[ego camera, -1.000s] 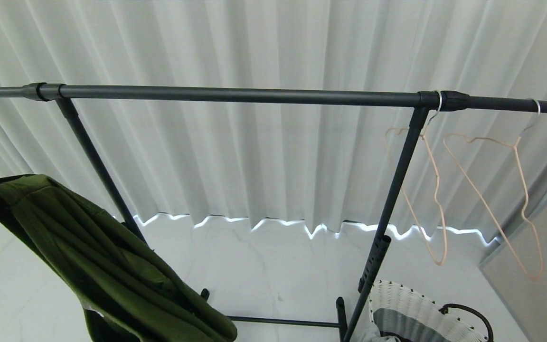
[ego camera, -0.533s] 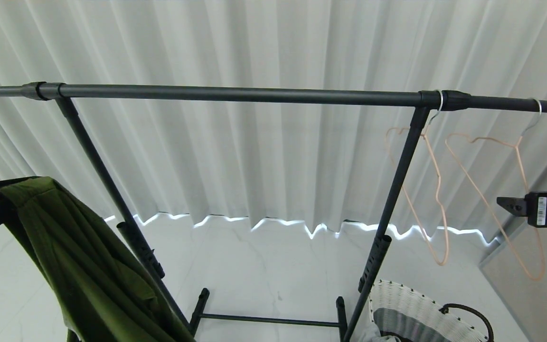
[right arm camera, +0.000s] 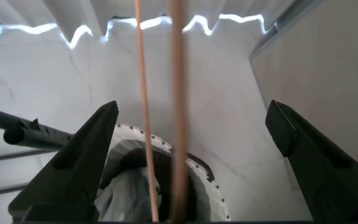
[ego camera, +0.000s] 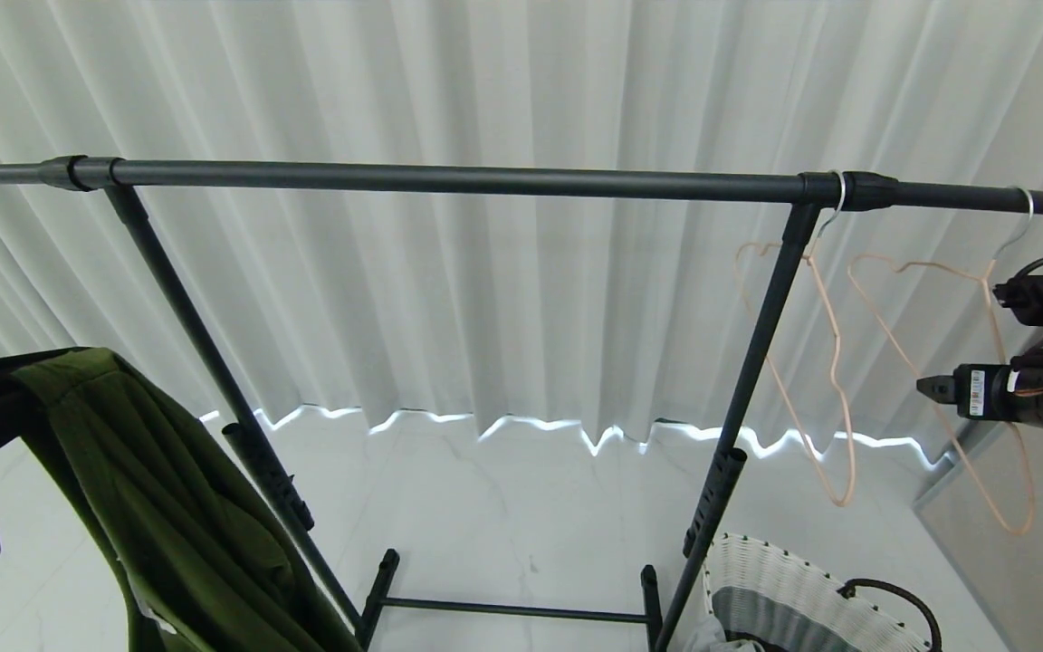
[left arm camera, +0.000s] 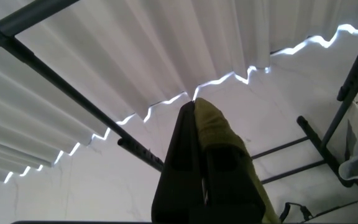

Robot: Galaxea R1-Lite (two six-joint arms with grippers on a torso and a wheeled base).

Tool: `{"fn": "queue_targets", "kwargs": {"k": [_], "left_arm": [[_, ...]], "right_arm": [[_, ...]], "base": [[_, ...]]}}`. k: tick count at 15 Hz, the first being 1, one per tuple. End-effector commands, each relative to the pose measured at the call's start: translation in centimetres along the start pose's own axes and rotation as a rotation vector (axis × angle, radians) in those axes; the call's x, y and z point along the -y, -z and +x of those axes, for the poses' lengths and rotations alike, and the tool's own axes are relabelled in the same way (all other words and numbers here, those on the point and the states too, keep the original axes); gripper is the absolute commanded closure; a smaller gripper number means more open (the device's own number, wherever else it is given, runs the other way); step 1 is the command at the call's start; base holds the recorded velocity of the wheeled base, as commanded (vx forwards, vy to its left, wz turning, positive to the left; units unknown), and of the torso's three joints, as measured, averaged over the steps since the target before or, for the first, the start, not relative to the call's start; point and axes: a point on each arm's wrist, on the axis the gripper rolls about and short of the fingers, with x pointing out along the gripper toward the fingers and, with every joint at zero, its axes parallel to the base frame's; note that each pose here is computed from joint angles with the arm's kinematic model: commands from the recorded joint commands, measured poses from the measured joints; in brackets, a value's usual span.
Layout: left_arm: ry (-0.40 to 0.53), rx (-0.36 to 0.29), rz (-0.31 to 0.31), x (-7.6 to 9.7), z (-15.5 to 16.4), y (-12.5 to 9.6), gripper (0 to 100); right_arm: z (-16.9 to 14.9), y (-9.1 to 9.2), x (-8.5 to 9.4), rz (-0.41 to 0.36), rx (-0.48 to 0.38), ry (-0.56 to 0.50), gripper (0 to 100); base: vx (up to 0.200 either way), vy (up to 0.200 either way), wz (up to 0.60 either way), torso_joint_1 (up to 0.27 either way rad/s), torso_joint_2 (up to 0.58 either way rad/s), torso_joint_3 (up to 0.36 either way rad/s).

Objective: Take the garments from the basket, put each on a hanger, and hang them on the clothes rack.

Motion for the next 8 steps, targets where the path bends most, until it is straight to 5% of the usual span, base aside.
{"fn": "queue_targets", "kwargs": {"k": [1,8], "left_arm": [[0.001,-0.001,0.001,0.03,0.02,0.02,100],[0.005,0.001,0.002,0.06,0.01,0.00,100]], "right_arm": [[0.37,0.14,-0.19,-0.003,-0.010,-0.003,0],[-0.26,-0.07,-0.14,0.027,0.005,-0.010,0]], "base": [[0.000,0.000,0.00,0.000,0.00,0.000],[0.000,0.000,0.00,0.000,0.00,0.000]]}}
